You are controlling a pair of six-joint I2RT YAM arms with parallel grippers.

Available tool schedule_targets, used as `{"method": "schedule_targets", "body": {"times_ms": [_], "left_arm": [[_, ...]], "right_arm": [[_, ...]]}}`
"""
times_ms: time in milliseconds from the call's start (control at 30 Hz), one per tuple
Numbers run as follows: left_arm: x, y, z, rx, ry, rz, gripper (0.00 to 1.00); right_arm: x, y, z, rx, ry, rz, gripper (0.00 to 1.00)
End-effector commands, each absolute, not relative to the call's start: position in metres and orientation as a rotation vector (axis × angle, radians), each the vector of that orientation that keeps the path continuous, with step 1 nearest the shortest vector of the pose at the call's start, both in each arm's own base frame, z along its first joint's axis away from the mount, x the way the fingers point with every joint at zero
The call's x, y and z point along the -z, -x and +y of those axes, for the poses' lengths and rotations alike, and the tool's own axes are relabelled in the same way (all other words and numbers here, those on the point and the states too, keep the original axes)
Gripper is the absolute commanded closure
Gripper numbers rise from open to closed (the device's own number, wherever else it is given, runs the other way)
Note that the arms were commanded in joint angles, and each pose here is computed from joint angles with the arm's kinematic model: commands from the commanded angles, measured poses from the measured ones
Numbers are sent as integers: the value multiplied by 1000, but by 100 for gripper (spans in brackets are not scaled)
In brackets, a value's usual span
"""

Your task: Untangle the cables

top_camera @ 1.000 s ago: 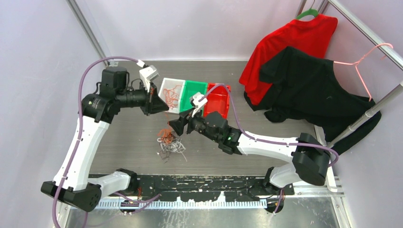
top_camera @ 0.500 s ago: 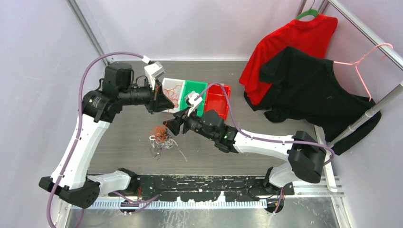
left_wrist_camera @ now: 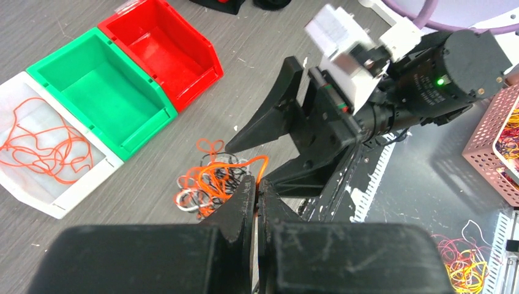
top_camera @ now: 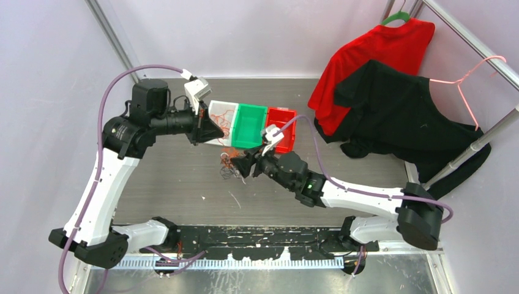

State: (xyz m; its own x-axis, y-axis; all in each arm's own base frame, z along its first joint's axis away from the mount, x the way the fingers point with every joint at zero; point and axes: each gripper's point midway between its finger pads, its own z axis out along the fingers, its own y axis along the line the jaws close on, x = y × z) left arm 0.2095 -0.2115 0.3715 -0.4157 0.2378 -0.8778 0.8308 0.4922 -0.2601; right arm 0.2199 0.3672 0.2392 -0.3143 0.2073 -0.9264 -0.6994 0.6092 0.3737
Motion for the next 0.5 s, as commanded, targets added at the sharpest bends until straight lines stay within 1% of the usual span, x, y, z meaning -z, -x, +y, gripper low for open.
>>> {"method": "schedule_targets", "body": {"times_ms": [0,100,200,467], "left_arm": [[-400,-205,-213,902,-897,1812,100],[-401,-207,-216,901,-900,1808,100],[-403,-210,-217,896,-901,1804,100],[-407,-211,-218,879,-910,1794,100]], "right_arm": [[-276,-220,342,-968,304,1549,38],[-284,-211,336,-994,343,1504,35],[-299,-200,345,-1047,420,1461,32],[-334,-174,392,-1191,593,1379,32]]}}
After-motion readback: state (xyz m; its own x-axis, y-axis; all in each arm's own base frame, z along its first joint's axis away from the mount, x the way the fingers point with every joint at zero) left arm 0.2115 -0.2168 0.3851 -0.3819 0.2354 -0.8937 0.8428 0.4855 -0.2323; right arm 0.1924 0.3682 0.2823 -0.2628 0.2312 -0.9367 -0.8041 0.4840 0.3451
